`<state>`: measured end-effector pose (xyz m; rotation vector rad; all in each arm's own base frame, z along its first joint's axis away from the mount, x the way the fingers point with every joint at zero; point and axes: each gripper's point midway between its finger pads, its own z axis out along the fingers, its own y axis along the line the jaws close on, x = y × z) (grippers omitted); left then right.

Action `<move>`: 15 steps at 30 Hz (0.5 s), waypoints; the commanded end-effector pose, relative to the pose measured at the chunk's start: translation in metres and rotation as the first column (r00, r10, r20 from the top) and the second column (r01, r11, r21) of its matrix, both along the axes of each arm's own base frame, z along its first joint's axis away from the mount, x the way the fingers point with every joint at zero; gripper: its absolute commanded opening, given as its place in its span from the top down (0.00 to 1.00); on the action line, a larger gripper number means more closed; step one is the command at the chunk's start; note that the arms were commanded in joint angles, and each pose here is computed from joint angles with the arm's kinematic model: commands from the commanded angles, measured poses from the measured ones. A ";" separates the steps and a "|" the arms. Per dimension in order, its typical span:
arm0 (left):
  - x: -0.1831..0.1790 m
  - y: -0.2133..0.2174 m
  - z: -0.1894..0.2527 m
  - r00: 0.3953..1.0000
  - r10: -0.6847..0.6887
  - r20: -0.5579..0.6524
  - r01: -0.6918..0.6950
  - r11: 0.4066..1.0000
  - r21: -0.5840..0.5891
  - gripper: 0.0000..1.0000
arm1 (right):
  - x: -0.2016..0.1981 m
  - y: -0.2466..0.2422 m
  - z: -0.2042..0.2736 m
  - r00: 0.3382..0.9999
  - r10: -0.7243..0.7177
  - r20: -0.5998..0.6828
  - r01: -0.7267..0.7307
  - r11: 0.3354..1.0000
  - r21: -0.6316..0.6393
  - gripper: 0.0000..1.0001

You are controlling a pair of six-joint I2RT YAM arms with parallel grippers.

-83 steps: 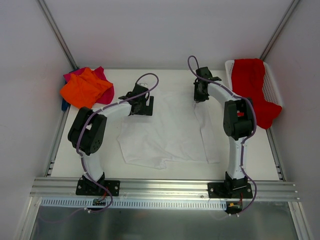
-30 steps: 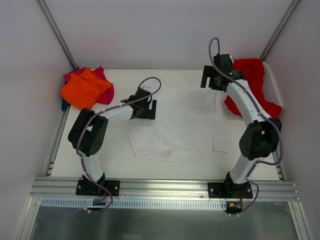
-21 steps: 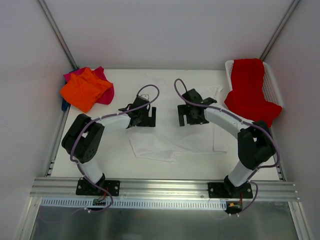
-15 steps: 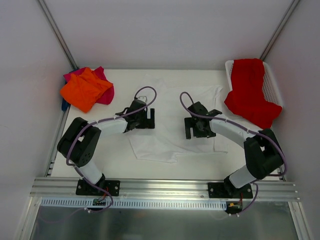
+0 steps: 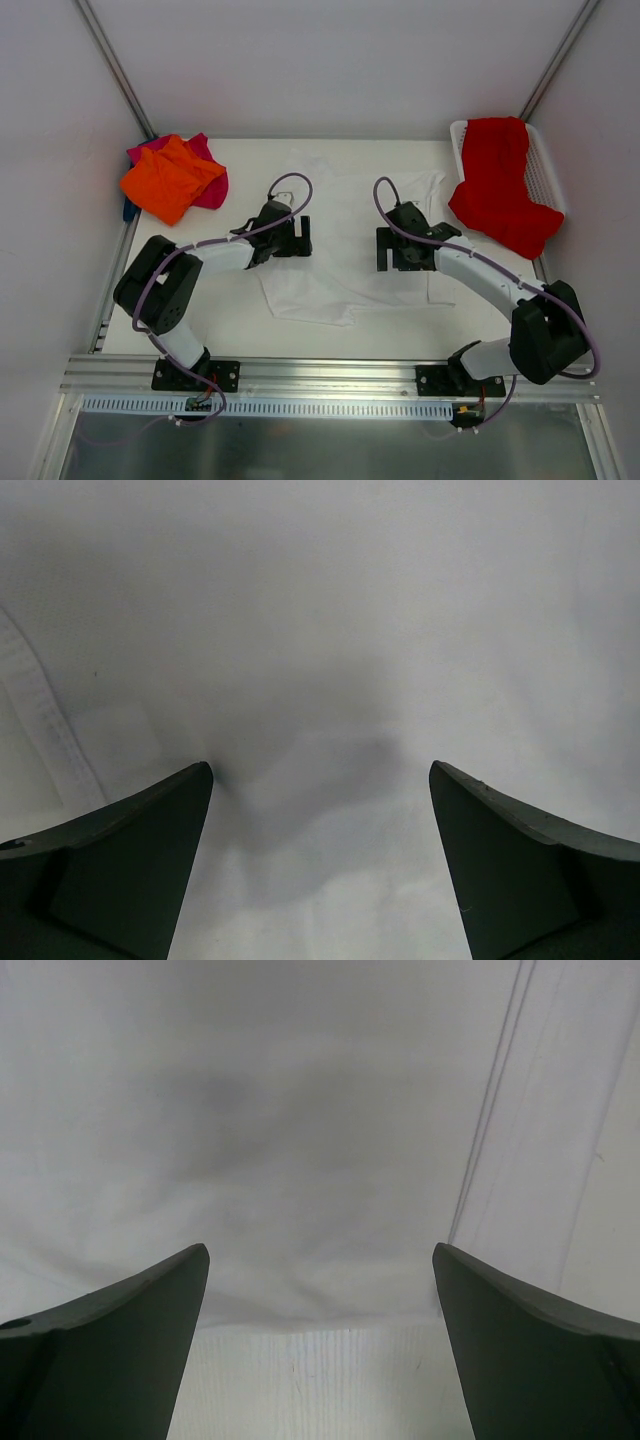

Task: Fold and stack the t-shirts
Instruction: Flatten out the tshirt

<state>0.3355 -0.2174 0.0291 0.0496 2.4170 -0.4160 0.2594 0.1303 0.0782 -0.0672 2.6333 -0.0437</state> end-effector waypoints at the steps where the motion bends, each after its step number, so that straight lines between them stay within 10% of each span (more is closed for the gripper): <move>1: -0.019 0.027 -0.029 0.993 0.053 -0.106 -0.046 0.997 0.068 0.07 | 0.004 -0.010 0.022 0.998 -0.019 0.066 0.020 1.000 -0.021 0.01; 15: -0.029 0.105 -0.042 0.898 0.387 -0.209 -0.361 0.920 0.155 0.07 | -0.002 -0.030 0.030 0.996 -0.041 0.080 0.044 0.999 -0.030 0.01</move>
